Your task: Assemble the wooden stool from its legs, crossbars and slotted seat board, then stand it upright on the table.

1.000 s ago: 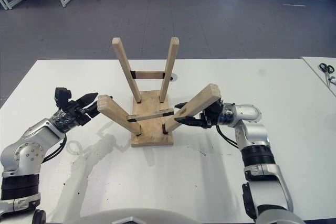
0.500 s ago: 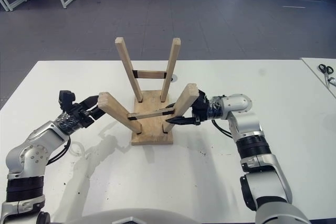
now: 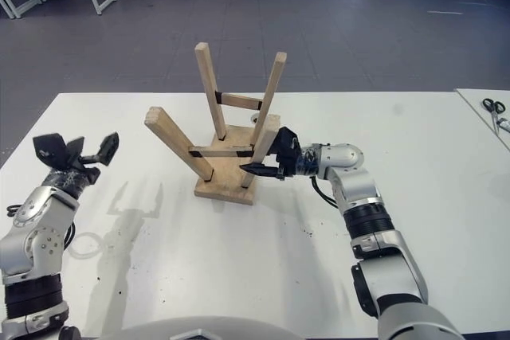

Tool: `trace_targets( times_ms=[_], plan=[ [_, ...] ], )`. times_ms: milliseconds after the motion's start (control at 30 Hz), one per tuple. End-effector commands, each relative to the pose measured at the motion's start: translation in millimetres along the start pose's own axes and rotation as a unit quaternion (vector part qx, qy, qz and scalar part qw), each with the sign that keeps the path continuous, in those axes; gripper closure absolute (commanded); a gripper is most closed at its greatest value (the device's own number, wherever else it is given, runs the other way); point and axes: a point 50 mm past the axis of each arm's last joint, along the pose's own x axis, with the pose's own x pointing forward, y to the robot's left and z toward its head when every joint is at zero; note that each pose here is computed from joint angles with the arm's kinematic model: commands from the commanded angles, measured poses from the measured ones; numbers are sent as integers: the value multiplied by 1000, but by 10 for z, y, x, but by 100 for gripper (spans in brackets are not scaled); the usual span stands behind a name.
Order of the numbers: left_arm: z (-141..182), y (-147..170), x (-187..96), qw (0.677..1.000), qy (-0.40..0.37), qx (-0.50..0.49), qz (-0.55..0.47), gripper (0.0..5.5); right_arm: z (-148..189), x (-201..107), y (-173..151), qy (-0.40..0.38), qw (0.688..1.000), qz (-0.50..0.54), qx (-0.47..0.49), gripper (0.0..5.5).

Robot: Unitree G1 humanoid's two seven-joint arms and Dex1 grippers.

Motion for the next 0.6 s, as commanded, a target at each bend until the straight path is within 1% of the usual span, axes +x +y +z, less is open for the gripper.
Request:
trace_targets(
  times_ms=[33,100,133,167,200,267,333,400,433,467,567,600],
  plan=[
    [820,-590,15,984,-173,26,-45,153,-255,5,73,50,998,-7,35,345],
    [1279,-991,-67,962,-257,33,-92,194,-247,15,55,49,998,-9,34,345],
    [1413,-1172,-104,953,-276,30,-119,209,-245,15,47,49,998,-11,34,345],
    [1454,-1347,-112,950,-270,31,-152,230,-246,15,41,48,998,-14,35,345],
    [1404,-1491,-107,951,-247,48,-178,253,-248,24,36,47,998,-16,35,345],
    [1166,-1664,-74,959,-177,87,-202,289,-251,40,30,45,998,-18,36,345],
    [816,-1783,-9,964,-91,144,-204,289,-259,52,35,43,998,-21,39,345],
    [520,-1846,58,960,-33,195,-197,289,-273,68,43,43,998,-23,41,345],
    [413,-1863,107,960,-25,211,-184,289,-276,77,51,43,998,-22,42,345],
    [373,-1880,154,960,-34,220,-171,289,-276,80,57,41,998,-22,42,345],
    [420,-1899,237,957,-87,238,-140,289,-275,73,56,41,998,-25,42,345],
    [366,-1896,245,951,-82,262,-141,289,-274,68,54,41,998,-26,41,345]
  ],
)
